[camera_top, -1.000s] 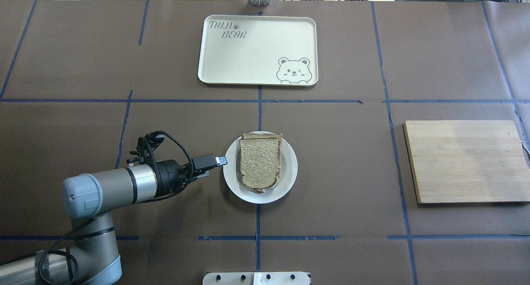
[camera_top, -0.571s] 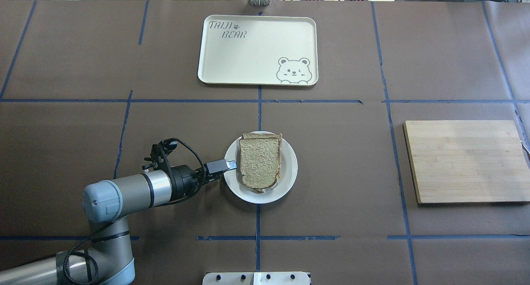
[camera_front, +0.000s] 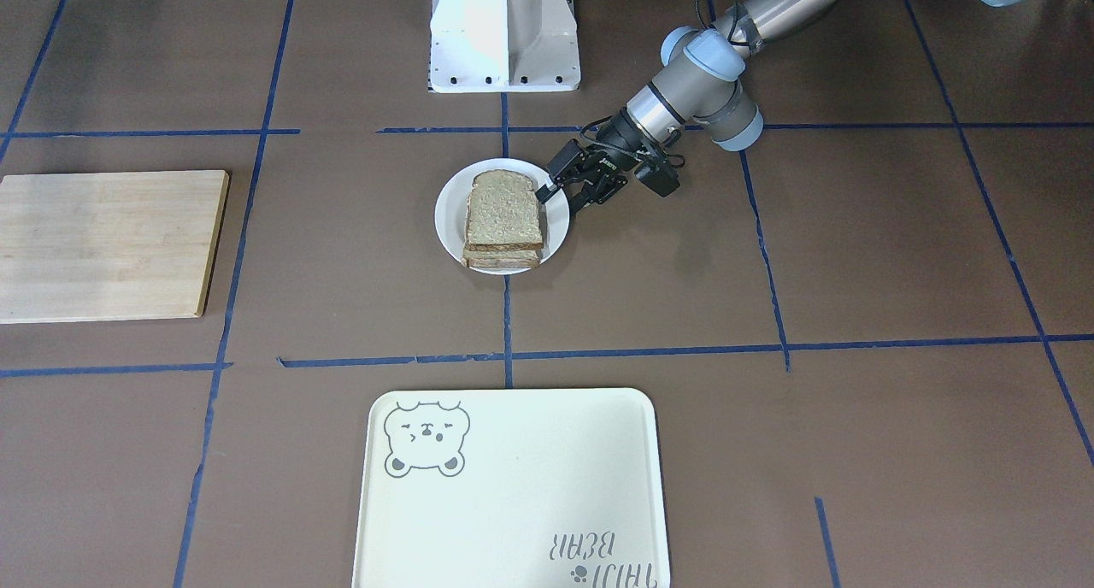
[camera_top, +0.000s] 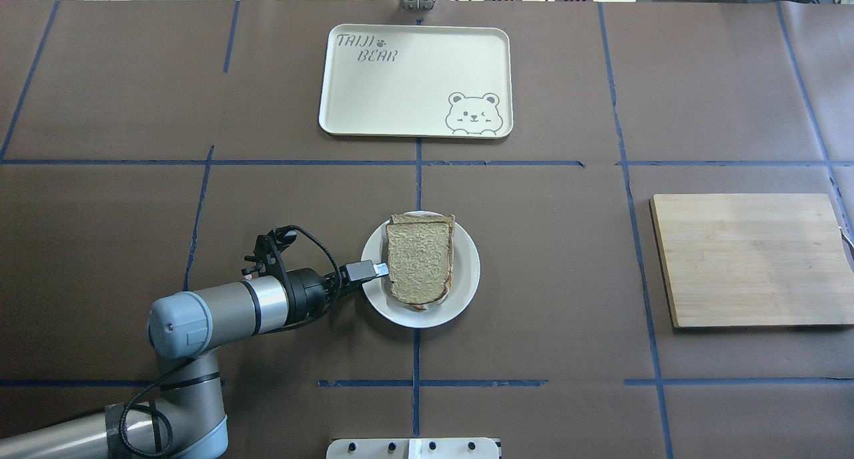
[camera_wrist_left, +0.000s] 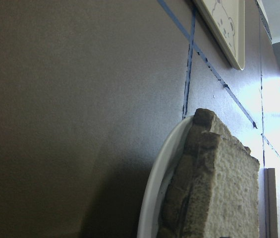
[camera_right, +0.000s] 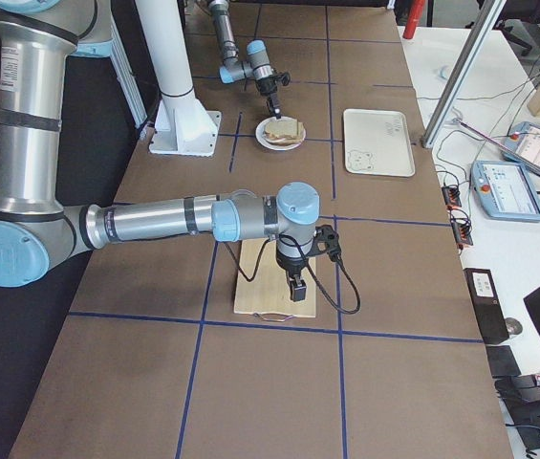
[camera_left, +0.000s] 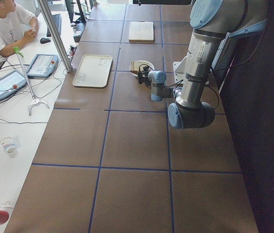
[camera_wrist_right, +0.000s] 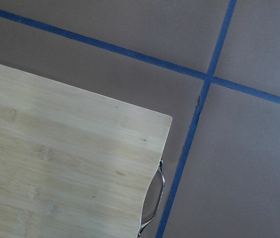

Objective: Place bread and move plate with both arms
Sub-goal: 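Reach the left gripper to the white plate rim and grip it, then lift the plate with the left gripper and set it on the white tray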

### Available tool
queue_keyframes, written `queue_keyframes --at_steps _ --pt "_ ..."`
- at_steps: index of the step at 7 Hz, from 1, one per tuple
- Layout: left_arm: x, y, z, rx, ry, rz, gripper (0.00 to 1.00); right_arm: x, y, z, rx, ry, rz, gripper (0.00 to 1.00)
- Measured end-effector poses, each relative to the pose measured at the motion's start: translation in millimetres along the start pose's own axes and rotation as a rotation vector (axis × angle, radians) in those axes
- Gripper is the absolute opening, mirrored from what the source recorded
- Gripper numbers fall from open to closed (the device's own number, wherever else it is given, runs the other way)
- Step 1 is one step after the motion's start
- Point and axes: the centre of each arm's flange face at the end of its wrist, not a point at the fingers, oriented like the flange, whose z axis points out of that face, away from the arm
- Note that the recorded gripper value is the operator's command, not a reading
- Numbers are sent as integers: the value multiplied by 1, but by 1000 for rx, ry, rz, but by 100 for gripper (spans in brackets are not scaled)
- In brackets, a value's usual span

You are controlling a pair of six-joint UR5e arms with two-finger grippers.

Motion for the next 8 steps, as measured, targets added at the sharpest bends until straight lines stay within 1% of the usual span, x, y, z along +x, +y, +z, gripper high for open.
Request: queue_keyframes --at_steps 1,3,4,5,6,7,8 --pt "0 2 1 -3 -2 0 13 0 0 0 0 0 0 100" --pt "6 3 -1 -6 18 -3 6 0 -1 0 0 0 1 100" --pt "8 3 -1 -7 25 -4 1 0 -1 0 1 0 3 100" --pt "11 3 -2 -7 32 -5 0 0 -2 -1 2 0 9 100" --pt "16 2 -4 -9 55 -27 0 -1 -2 -1 2 -1 14 100" --pt "24 -5 -9 -8 98 -88 0 -1 -2 -1 3 -1 16 100" --pt "32 -20 -16 5 144 -148 0 -1 -2 -1 3 -1 17 100"
